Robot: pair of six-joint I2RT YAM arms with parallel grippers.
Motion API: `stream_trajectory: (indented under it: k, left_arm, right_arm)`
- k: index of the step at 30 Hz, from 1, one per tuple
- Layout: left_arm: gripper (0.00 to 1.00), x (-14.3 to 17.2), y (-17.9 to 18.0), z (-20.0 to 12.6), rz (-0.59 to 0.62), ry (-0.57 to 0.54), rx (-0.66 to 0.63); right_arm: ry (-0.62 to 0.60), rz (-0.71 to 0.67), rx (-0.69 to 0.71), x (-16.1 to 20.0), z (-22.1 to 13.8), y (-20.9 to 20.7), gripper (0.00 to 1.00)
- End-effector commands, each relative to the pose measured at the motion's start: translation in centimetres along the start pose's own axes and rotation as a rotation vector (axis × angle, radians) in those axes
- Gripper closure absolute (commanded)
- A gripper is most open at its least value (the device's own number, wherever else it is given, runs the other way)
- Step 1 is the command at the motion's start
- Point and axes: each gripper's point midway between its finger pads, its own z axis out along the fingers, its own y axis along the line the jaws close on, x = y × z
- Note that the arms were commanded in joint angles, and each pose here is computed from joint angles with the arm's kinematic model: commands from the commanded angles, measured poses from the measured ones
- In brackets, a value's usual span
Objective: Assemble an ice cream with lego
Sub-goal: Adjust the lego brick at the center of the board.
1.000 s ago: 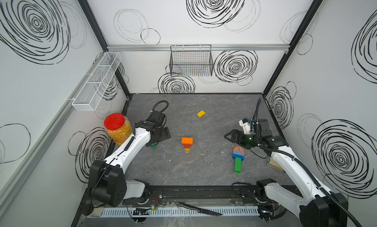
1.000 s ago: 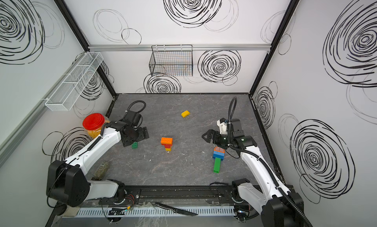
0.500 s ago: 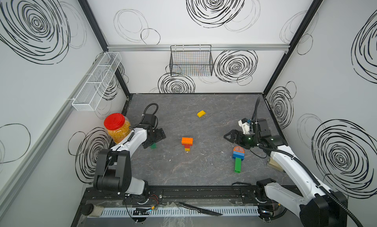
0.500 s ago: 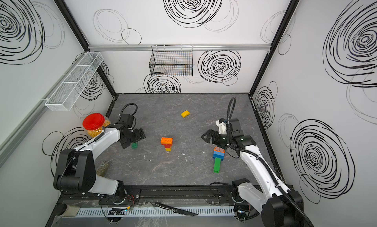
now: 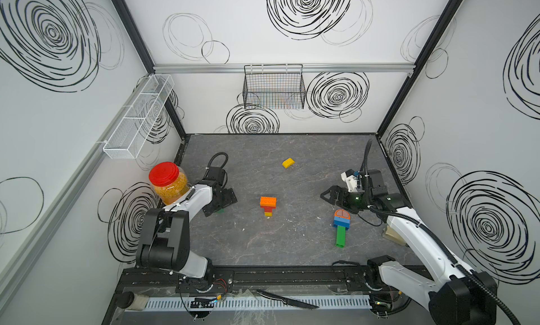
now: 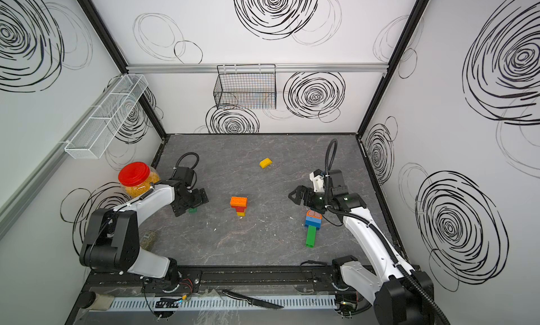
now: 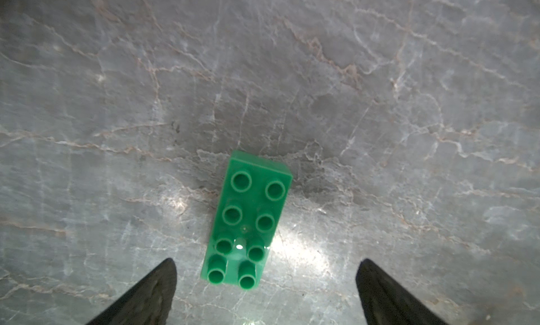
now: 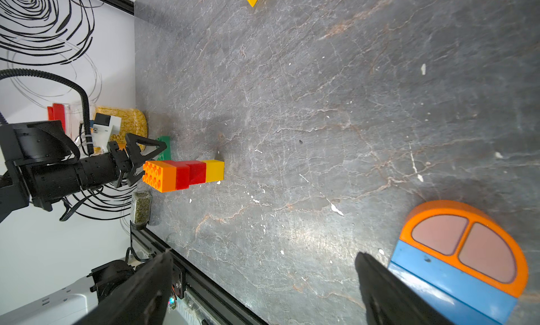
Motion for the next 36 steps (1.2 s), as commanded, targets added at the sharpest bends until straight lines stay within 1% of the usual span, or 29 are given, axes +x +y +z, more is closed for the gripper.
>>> stream_trajectory:
  k: [1,8,14,19,22,25,28,30,33,36]
  left_arm:
    - [0.01,0.3,-0.9,0.6,0.017,0.003,0.0]
    - [0.01,0.6,-4.4,0.7,0.048,0.0,0.058]
    - [0.01,-0.2,-7.4,0.6,0.08,-0.023,0.088]
    - [0.01,-0.5,-8.3,1.1,0.092,-0.023,0.088]
    - [0.01,0.0,-8.7,0.5,0.128,-0.018,0.068]
    - [0.01,0.0,-8.4,-1.1,0.189,-0.037,0.01]
    - [0.01,-0.7,-6.6,-2.4,0.236,-0.058,-0.094]
    - [0.01,-1.3,-5.0,-2.8,0.247,-0.058,-0.154]
    - [0.0,-2.2,-3.0,-2.6,0.23,-0.034,-0.183]
    - [0.03,-3.0,-2.2,-2.7,0.24,-0.027,-0.187]
  right_arm:
    - [-0.022,-0.019,-0.008,-0.8,-0.5,0.7,0.0]
    - [-0.029,-0.026,-0.002,-1.0,-0.8,0.8,0.0]
    - [-0.027,-0.026,-0.003,-0.9,-0.8,0.9,0.0]
    - [-0.026,-0.03,-0.001,-1.0,-1.0,1.0,0.0]
    - [-0.027,-0.032,0.006,-1.0,-1.2,1.0,0.0]
    - [-0.03,-0.033,0.006,-1.1,-1.2,1.0,0.0]
    - [-0.032,-0.034,-0.003,-1.1,-1.0,1.0,0.0]
    - [-0.03,-0.031,-0.007,-1.2,-0.9,1.1,0.0]
    - [-0.029,-0.031,-0.008,-1.3,-0.8,1.1,0.0]
    - [-0.028,-0.028,-0.011,-1.3,-0.7,1.1,0.0]
